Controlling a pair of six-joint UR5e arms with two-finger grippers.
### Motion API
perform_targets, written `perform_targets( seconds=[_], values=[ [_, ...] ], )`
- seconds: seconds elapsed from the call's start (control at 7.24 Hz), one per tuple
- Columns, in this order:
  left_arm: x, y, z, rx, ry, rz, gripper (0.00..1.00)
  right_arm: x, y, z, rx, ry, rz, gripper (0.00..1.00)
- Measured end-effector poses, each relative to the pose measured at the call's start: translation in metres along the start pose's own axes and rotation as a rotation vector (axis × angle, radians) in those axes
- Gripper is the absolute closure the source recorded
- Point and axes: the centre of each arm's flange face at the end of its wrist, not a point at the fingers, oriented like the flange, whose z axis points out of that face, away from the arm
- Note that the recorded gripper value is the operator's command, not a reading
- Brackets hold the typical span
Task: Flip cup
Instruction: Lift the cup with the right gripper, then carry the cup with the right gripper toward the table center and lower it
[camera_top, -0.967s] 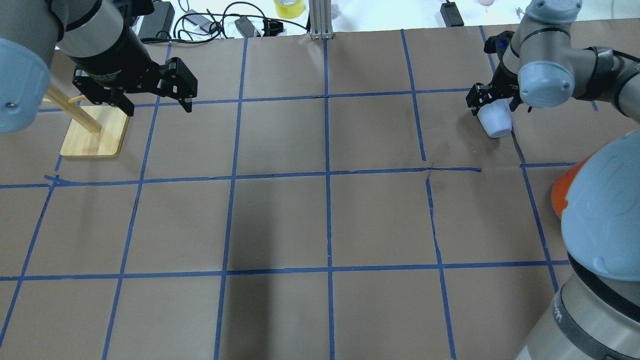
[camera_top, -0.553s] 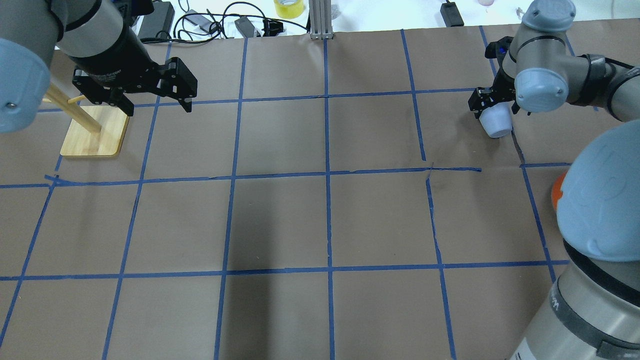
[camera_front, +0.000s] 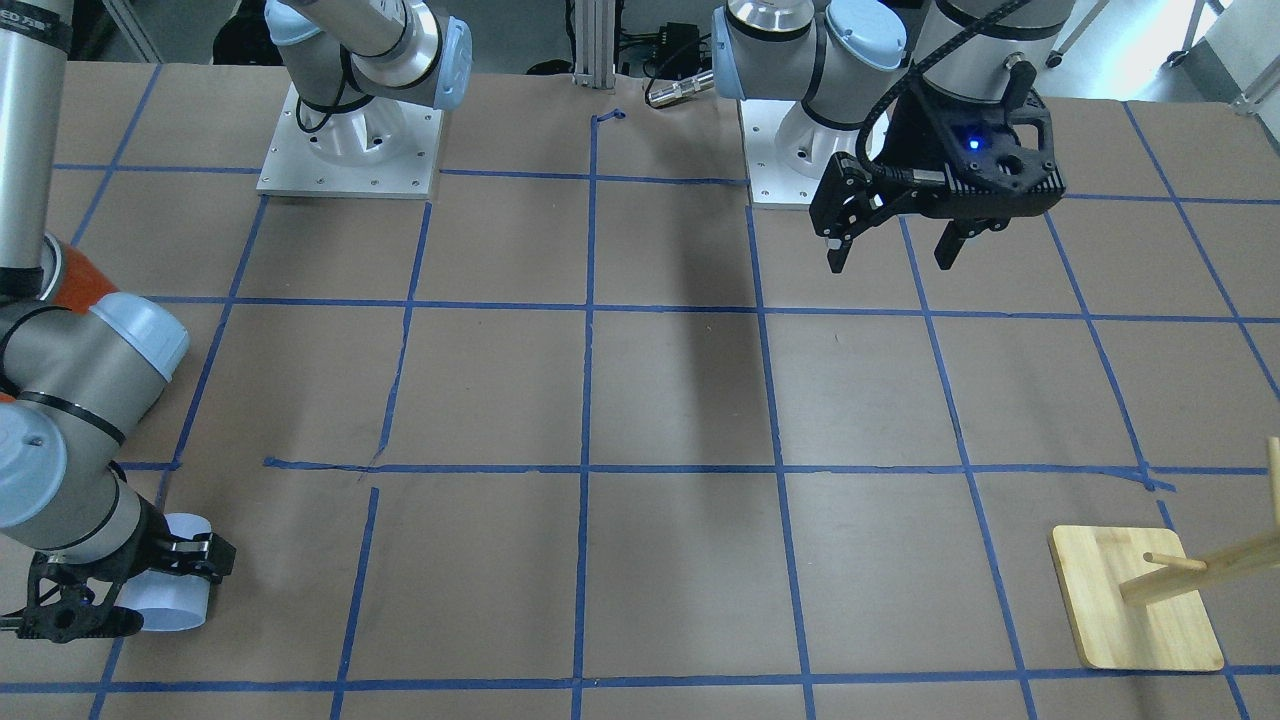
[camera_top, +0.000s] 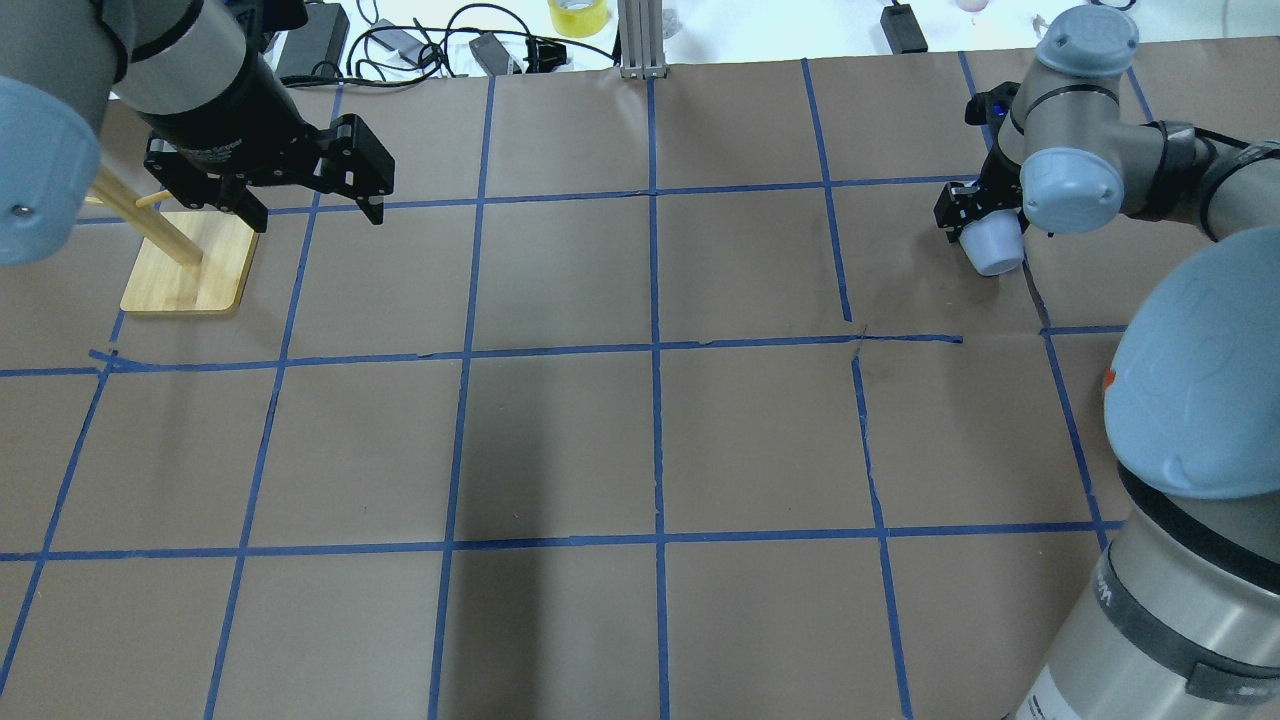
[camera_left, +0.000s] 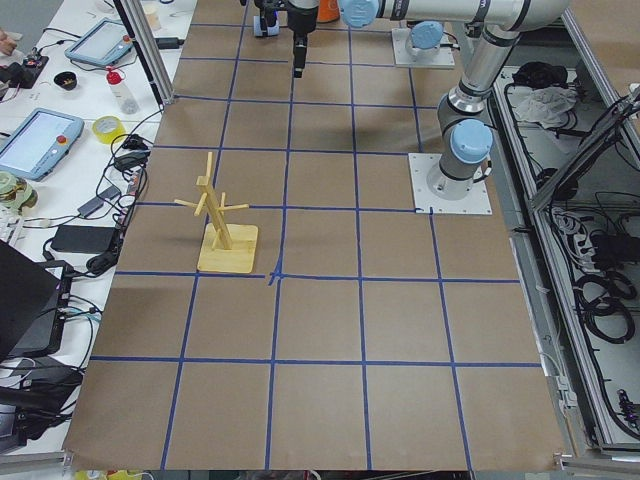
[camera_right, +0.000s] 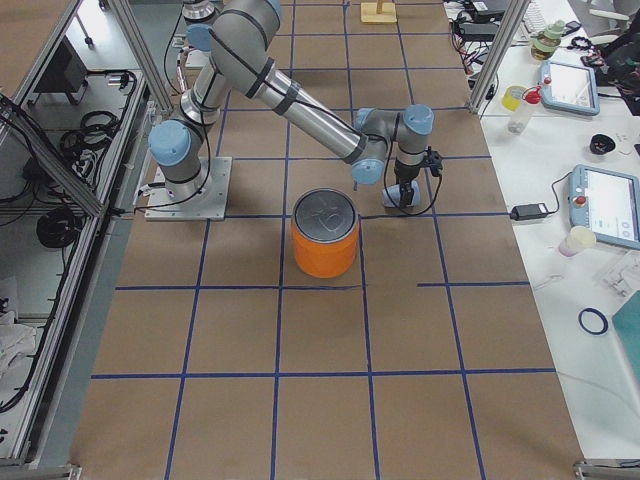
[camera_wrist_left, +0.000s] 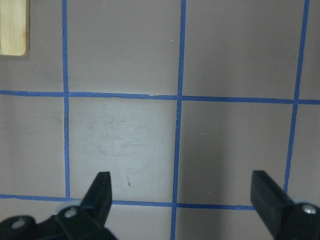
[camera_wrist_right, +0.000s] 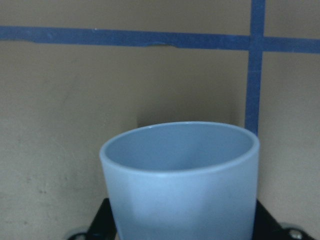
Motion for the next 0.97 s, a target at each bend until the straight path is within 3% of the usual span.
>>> perform_targets(
  seconds=[0.14, 0.41, 0.69, 0.97],
  values=[
    [0.0, 0.0, 0.0, 0.0, 0.0, 0.0, 0.0, 0.0, -0.001, -0.003, 0.006, 0.0, -0.002, 0.67],
    [0.0, 0.0, 0.0, 0.0, 0.0, 0.001, 0.0, -0.005, -0.004, -0.042, 0.066, -0.007, -0.047, 0.67],
    [0.0, 0.0, 0.0, 0.0, 0.0, 0.003, 0.0, -0.064, -0.007, -0.083, 0.147, -0.022, -0.251, 0.67],
    [0.0, 0.0, 0.0, 0.0, 0.0, 0.004, 0.0, -0.176, -0.004, -0.105, 0.209, -0.026, -0.501, 0.66]
  ],
)
